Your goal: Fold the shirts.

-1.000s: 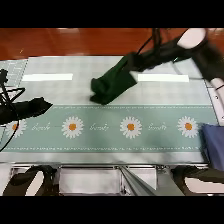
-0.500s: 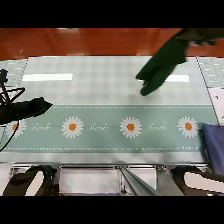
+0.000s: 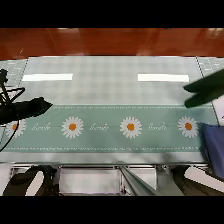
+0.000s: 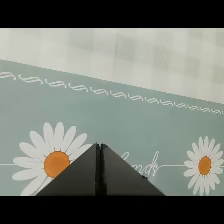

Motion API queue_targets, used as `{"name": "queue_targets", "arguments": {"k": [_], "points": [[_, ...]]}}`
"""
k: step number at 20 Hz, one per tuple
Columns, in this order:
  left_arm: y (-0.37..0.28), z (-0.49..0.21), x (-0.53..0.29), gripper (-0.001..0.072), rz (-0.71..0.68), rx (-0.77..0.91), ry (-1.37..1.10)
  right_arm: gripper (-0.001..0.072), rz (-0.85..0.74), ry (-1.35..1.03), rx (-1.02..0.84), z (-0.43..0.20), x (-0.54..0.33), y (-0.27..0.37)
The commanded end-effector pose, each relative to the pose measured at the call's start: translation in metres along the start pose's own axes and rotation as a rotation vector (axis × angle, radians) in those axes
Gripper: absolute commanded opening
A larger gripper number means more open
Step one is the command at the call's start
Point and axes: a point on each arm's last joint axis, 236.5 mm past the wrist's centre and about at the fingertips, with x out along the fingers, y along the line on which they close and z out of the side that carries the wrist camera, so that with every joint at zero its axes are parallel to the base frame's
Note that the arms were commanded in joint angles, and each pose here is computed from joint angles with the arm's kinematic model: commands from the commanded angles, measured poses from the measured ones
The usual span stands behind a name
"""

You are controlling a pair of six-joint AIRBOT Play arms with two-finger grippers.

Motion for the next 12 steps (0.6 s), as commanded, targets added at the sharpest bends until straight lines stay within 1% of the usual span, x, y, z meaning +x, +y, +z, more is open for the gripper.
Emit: {"name": "queue_targets", "arguments": {"k": [1, 3, 6, 8, 11, 12], "points": [[-0.008, 0.001, 0.0, 0.0023, -0.032, -0.017, -0.006, 0.0023, -0.24, 0.015, 0.179, -0.034, -0.036, -0.08], [-0.013, 0.004, 0.0, 0.0024, -0.054, -0.03, -0.015, 0.0024, -0.355, 0.045, 0.314, -0.069, -0.046, -0.122], [-0.012, 0.012, -0.001, 0.0023, -0.05, -0.03, -0.049, 0.0024, -0.561, 0.136, 0.563, -0.154, -0.063, -0.184], [-0.011, 0.016, -0.001, 0.0023, -0.049, -0.031, -0.068, 0.0024, -0.67, 0.197, 0.732, -0.209, -0.07, -0.206], [-0.011, 0.02, -0.001, 0.0023, -0.048, -0.032, -0.084, 0.0032, -0.747, 0.305, 0.8, -0.259, -0.065, -0.213], [-0.011, 0.021, -0.001, 0.0023, -0.047, -0.031, -0.09, 0.0197, -0.794, 0.337, 0.833, -0.272, -0.068, -0.218]]}}
